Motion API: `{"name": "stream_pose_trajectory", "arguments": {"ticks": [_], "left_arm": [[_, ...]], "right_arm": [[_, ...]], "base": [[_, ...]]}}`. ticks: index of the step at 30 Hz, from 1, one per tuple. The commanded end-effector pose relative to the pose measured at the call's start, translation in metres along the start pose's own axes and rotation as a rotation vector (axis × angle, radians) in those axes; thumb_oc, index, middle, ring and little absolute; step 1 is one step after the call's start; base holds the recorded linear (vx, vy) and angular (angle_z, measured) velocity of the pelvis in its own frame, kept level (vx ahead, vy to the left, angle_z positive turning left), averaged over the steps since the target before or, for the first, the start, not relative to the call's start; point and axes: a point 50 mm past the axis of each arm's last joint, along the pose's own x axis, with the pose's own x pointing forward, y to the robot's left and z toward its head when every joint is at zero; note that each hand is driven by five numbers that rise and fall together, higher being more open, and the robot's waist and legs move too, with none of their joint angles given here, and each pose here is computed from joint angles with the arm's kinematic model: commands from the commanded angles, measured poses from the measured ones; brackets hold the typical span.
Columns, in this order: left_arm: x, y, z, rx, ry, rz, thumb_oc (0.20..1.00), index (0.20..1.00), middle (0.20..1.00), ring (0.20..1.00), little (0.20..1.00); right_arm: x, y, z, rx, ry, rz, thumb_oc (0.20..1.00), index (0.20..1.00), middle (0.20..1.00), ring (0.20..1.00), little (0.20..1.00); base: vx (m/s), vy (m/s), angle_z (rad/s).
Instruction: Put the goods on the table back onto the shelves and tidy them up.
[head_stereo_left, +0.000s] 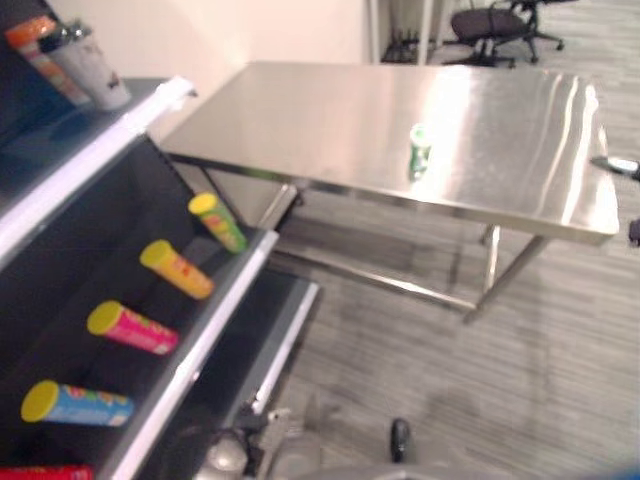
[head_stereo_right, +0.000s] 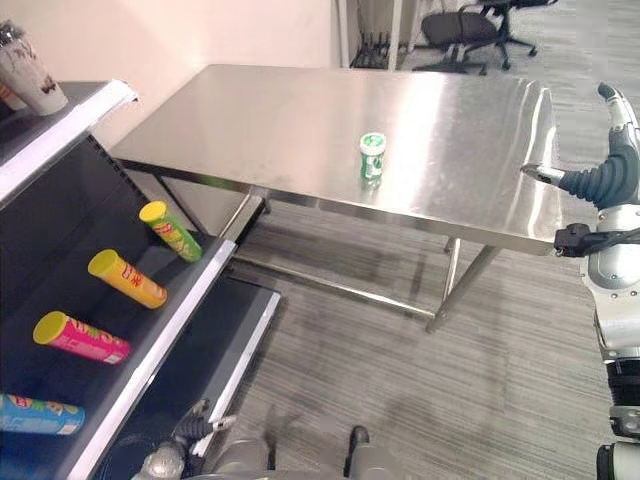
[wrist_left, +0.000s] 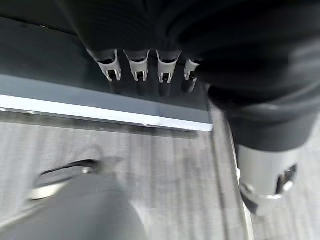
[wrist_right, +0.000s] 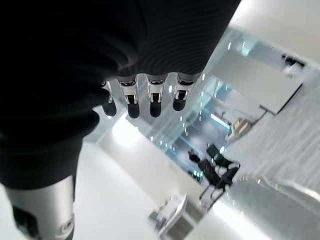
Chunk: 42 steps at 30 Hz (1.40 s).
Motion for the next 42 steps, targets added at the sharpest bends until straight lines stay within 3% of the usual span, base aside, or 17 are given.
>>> {"name": "stream_pose_trajectory", "arguments": {"ticks": [1, 13, 21, 22, 24, 25, 28, 42], "left_arm": [[0.004, 0.017, 0.015, 0.032, -0.072, 0.039, 1.0, 1.0, 1.0, 1.0, 1.0], [0.011, 0.029, 0.039, 0.039, -0.126, 0.096, 1.0, 1.0, 1.0, 1.0, 1.0], [0.009, 0.038, 0.023, 0.042, -0.075, 0.113, 1.0, 1.0, 1.0, 1.0, 1.0], [0.004, 0.04, -0.006, 0.163, 0.056, 0.11, 1.0, 1.0, 1.0, 1.0, 1.0], [0.005, 0.042, 0.003, 0.127, 0.012, 0.113, 1.0, 1.0, 1.0, 1.0, 1.0], [0.008, 0.046, 0.015, 0.081, -0.034, 0.135, 1.0, 1.0, 1.0, 1.0, 1.0], [0.005, 0.042, 0.007, 0.012, -0.02, 0.148, 1.0, 1.0, 1.0, 1.0, 1.0], [-0.003, 0.029, -0.024, 0.019, 0.101, 0.113, 1.0, 1.0, 1.0, 1.0, 1.0]], "right_arm": [[0.019, -0.019, 0.038, 0.014, -0.175, -0.086, 1.0, 1.0, 1.0, 1.0, 1.0], [0.006, 0.023, 0.035, 0.037, -0.139, 0.025, 1.0, 1.0, 1.0, 1.0, 1.0], [0.009, 0.034, 0.035, 0.06, -0.131, 0.086, 1.0, 1.0, 1.0, 1.0, 1.0], [0.006, 0.012, 0.006, -0.129, -0.053, 0.043, 1.0, 1.0, 1.0, 1.0, 1.0], [0.008, 0.018, 0.009, -0.071, -0.045, 0.078, 1.0, 1.0, 1.0, 1.0, 1.0], [0.004, 0.027, 0.033, -0.018, -0.15, 0.113, 1.0, 1.0, 1.0, 1.0, 1.0], [-0.013, 0.033, 0.034, 0.098, -0.155, 0.131, 1.0, 1.0, 1.0, 1.0, 1.0], [-0.047, 0.085, 0.017, 0.154, -0.059, 0.436, 1.0, 1.0, 1.0, 1.0, 1.0]], "base": [[0.34, 0.061, -0.31], [0.32, 0.162, -0.48], [0.1, -0.032, 0.1], [0.05, -0.155, 0.12], [0.05, -0.087, 0.55], [0.09, -0.093, 0.84], [0.11, -0.115, 0.2], [0.04, -0.058, 0.12]]}}
